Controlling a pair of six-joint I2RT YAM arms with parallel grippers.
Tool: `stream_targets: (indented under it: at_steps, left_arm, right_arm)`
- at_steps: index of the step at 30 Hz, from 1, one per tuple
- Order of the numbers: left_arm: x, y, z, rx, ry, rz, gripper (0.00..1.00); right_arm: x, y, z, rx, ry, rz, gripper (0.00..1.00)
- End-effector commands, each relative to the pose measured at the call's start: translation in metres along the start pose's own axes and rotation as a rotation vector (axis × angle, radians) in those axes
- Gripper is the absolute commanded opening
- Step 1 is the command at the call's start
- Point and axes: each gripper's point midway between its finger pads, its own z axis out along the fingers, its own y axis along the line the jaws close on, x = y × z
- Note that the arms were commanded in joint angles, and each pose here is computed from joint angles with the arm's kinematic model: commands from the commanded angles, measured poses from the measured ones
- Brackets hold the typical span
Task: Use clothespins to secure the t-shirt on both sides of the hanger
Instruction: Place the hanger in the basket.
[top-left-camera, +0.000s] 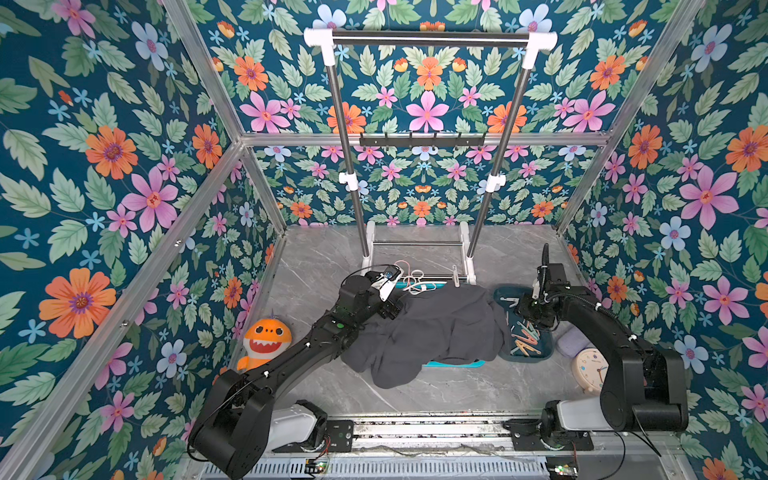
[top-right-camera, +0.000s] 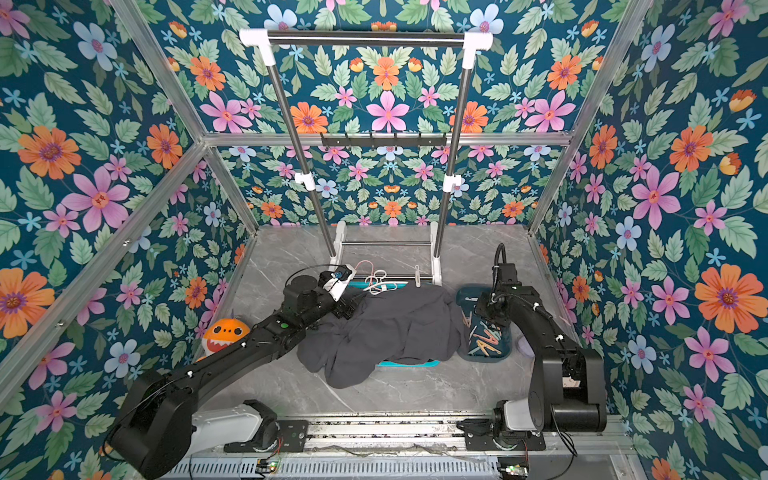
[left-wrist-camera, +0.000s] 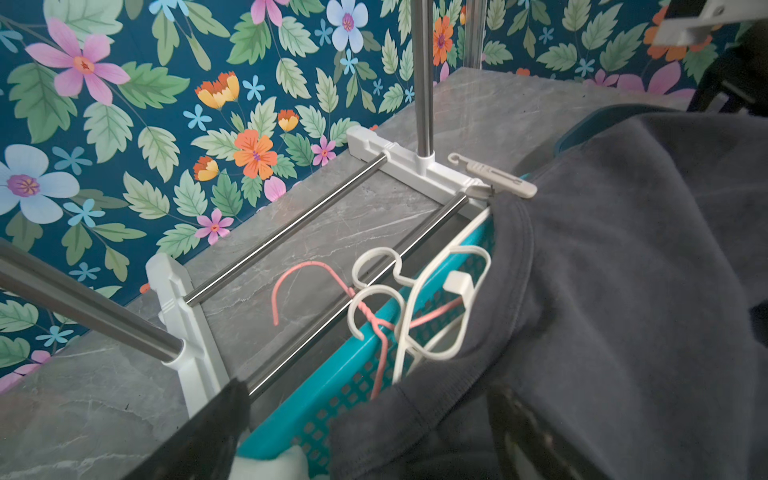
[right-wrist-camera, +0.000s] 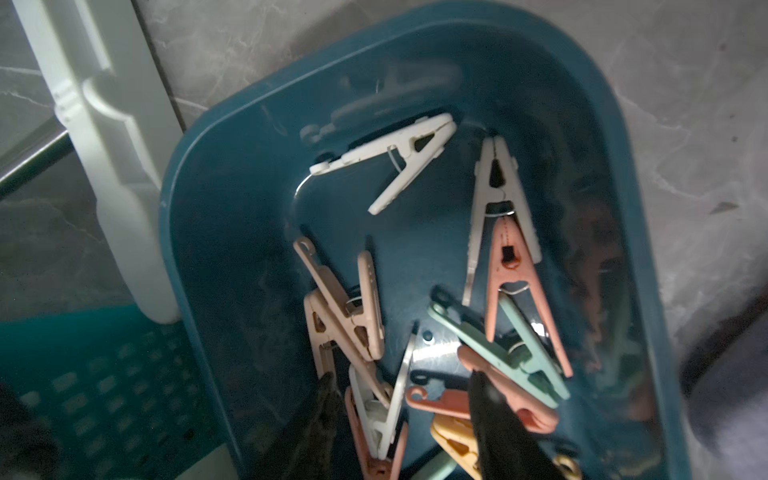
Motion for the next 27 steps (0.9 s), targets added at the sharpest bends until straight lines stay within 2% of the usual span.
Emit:
stream_targets:
  at_steps: [1,9,13,17,19,24,27]
  left_arm:
    - [-0.005,0.005,-0.003,-0.02,0.004,-0.05,0.95]
    - [-0.011,0.019,-0.01,-0.084,0.07,-0.143,0.94]
    - [-0.011,0.026,-0.015,-0.121,0.114,-0.154,0.93]
    - [-0.014,0.029,-0.023,-0.138,0.116,-0.164,0.93]
    - [-0.017,0.029,-0.027,-0.138,0.11,-0.166,0.93]
    - [-0.02,0.029,-0.027,-0.13,0.117,-0.157,0.91]
    - [-0.019,0.026,-0.024,-0.113,0.13,-0.151,0.89]
  right_arm:
    - [-0.002,0.0,0.002,0.016,0.015,0.002,0.51]
    - [0.001,0.015,0.02,-0.005,0.101,-0.025,0.44]
    - [0.0,0.023,0.031,0.006,0.13,-0.059,0.47]
    - [-0.002,0.025,0.036,0.008,0.138,-0.076,0.46]
    - [0.003,0.019,0.048,0.054,0.173,-0.086,0.45]
    - [0.003,0.012,0.056,0.097,0.181,-0.1,0.37]
    - [0.003,0.009,0.06,0.115,0.195,-0.097,0.24]
